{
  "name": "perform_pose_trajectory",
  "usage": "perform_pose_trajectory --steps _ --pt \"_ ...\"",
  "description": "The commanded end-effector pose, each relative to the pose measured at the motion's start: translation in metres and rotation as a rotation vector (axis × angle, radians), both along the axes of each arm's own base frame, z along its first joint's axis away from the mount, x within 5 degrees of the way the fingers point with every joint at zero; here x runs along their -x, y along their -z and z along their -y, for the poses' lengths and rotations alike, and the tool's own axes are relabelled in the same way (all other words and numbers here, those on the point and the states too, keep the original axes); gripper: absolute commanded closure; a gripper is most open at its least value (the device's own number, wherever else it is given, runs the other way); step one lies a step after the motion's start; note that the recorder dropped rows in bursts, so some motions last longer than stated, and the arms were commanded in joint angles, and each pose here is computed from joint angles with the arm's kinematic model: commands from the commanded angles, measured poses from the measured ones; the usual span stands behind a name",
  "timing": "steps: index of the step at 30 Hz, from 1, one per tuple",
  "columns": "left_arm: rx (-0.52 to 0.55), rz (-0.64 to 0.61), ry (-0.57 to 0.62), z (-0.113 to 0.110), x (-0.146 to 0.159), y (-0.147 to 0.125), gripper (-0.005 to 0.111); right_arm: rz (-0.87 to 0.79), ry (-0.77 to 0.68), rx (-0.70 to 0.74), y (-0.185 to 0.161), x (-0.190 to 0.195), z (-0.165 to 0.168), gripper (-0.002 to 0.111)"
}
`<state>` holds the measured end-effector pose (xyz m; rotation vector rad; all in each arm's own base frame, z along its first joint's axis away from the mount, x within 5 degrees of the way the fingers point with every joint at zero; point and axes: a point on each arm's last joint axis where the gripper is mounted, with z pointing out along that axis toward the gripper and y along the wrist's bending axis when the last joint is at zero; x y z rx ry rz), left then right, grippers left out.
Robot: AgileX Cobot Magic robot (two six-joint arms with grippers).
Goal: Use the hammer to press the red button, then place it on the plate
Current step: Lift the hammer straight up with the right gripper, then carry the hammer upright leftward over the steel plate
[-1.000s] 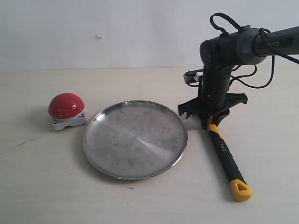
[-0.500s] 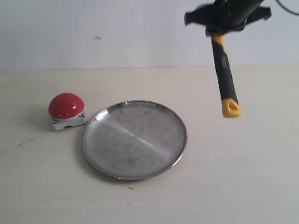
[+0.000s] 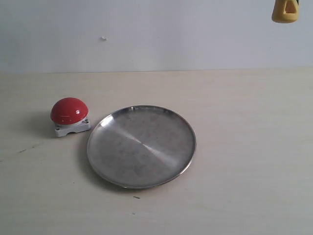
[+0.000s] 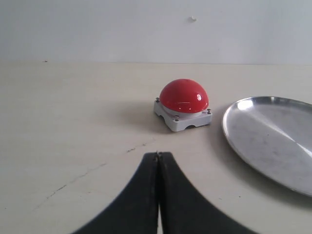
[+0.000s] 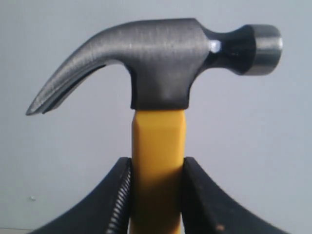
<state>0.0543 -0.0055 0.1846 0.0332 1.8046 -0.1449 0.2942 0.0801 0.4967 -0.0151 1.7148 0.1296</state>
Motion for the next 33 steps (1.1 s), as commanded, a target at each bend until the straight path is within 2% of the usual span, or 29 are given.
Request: perform_pose_trajectory --steps 1,11,18,21,25,29,33 --pt "0.008 0.01 -0.002 0.0 0.0 -0.001 0.107 0.04 -0.033 0.026 0.01 0.0 -0.002 0.108" --pt "0.008 0.01 -0.002 0.0 0.0 -0.001 0.107 0.046 -0.236 -0.068 0.097 -0.01 -0.026 0.108" --pt "0.008 0.01 -0.002 0.0 0.0 -0.001 0.107 0.082 -0.386 -0.116 0.151 0.002 -0.037 0.108" --pt "0.008 0.01 -0.002 0.0 0.0 -0.001 0.107 0.111 -0.436 -0.183 0.169 0.011 -0.039 0.108" --pt "0.008 0.01 -0.002 0.0 0.0 -0.001 0.107 0.117 -0.458 -0.248 0.192 0.022 -0.037 0.108" --pt "0.008 0.01 -0.002 0.0 0.0 -0.001 0.107 0.139 -0.481 -0.205 0.213 0.032 -0.035 0.108" --pt "0.008 0.01 -0.002 0.0 0.0 -0.001 0.107 0.094 -0.474 -0.225 0.235 0.037 -0.034 0.108"
